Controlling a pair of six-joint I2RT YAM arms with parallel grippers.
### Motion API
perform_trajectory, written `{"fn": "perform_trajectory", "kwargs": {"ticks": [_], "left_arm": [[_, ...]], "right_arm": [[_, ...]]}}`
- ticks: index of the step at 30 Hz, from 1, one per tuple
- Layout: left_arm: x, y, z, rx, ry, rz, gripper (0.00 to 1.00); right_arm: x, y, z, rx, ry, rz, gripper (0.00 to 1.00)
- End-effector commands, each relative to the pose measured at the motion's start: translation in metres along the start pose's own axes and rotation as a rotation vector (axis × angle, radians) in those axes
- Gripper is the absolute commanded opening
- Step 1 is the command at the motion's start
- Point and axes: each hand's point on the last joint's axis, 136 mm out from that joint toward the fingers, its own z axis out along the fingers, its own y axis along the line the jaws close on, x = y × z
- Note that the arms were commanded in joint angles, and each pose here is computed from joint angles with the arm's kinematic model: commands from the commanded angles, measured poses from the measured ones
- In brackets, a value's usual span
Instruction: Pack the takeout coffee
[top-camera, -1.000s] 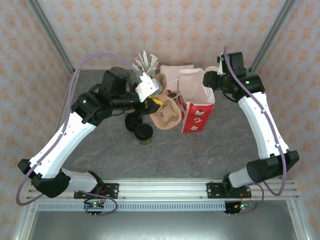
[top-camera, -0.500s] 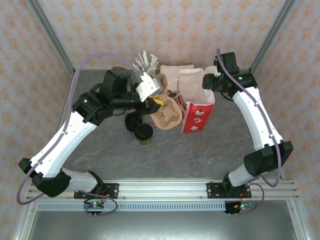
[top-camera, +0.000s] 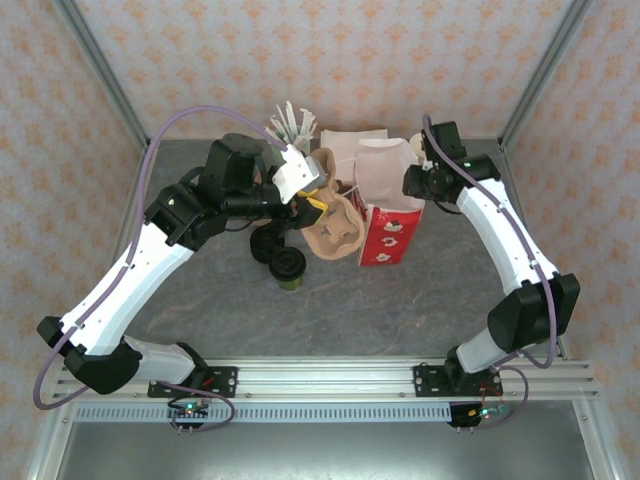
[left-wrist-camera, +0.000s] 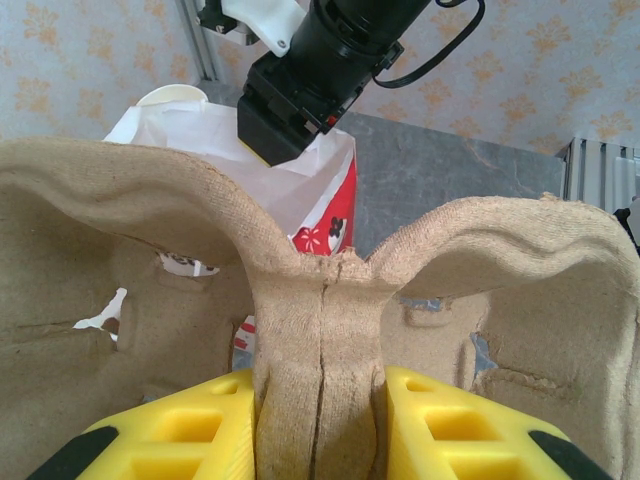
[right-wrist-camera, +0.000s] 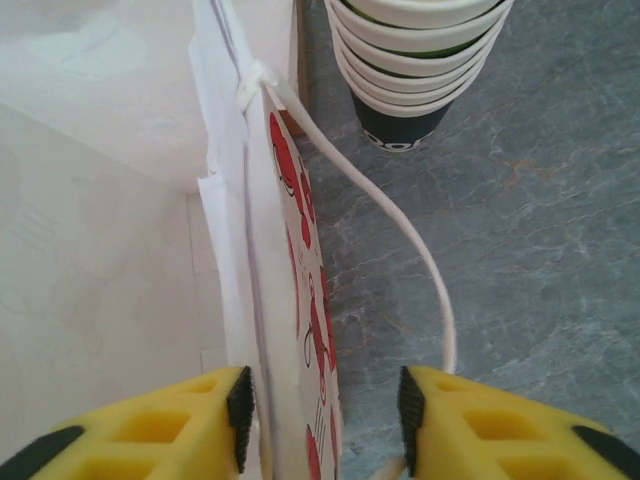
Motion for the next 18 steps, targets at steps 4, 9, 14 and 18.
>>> {"fn": "perform_trajectory", "kwargs": {"ticks": [4, 9, 14, 18], "left_arm": [[-0.012, 0.004, -0.002, -0.006, -0.044, -0.020, 0.31], [-0.019, 0.002, -0.003, 0.009, -0.061, -0.038, 0.31], [-0.024, 0.000, -0.004, 0.023, -0.067, -0.061, 0.31], [-0.030, 0.000, -0.007, 0.028, -0.074, -0.091, 0.31]], "right_arm": [[-0.007, 0.015, -0.016, -0.106, -0.055, 0.001, 0.22], [-0.011, 0.027, -0.036, -0.187, -0.095, -0.030, 0.11], [-0.003, 0.054, -0.060, -0.261, -0.120, -0.159, 0.05], [0.013, 0.072, -0.072, -0.278, -0.113, -0.253, 0.03]]}}
